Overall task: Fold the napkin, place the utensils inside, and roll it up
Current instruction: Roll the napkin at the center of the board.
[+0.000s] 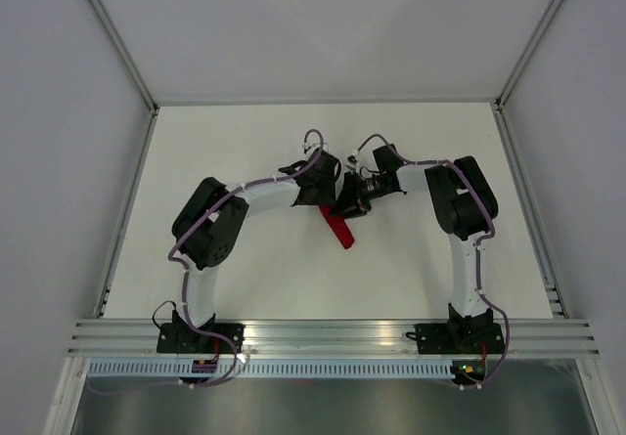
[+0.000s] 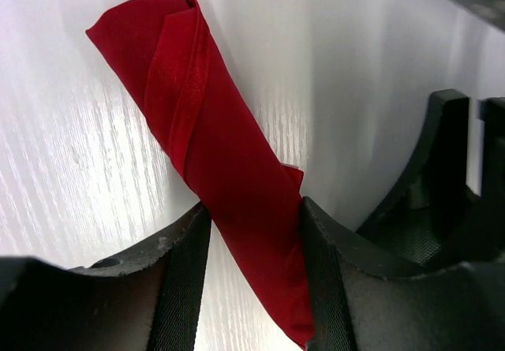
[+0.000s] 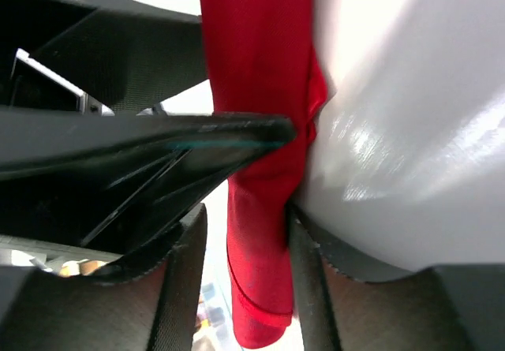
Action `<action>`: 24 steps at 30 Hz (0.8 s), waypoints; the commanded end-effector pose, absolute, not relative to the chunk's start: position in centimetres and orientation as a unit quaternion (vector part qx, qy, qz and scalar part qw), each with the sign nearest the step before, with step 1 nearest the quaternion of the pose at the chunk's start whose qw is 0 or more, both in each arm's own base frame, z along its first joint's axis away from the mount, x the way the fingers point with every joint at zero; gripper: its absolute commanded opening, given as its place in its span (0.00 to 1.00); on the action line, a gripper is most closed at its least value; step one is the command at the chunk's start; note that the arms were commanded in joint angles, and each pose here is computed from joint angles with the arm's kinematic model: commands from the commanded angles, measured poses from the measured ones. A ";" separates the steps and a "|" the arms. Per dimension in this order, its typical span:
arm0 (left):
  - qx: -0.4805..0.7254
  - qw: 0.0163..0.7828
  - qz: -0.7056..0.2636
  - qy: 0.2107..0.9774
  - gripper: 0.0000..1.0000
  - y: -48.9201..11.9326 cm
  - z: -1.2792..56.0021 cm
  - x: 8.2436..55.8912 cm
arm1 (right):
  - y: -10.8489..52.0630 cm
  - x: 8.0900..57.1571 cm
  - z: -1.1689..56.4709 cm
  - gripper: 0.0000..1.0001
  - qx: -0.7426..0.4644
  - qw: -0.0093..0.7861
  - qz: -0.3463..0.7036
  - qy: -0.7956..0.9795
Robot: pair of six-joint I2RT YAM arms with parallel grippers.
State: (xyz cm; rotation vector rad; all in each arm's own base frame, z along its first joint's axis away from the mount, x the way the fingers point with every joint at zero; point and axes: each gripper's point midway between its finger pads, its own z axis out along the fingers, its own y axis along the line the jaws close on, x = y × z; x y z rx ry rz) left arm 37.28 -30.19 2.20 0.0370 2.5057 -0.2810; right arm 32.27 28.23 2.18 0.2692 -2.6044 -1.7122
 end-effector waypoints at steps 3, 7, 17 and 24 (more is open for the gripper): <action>0.061 0.256 -0.105 0.959 0.53 -30.9 0.2 36.4 | 27.2 35.6 1.4 0.54 0.116 -0.098 -0.463 -0.873; 0.076 0.245 -0.103 0.961 0.53 -31.0 0.0 36.7 | 26.9 35.9 2.8 0.55 0.133 -0.119 -0.451 -0.875; 0.153 0.218 -0.090 0.960 0.52 -31.4 0.6 38.7 | 26.4 35.9 5.6 0.55 0.161 -0.159 -0.444 -0.867; 0.176 0.219 -0.077 0.957 0.52 -31.2 1.3 39.6 | 25.9 36.4 8.4 0.56 0.185 -0.201 -0.436 -0.857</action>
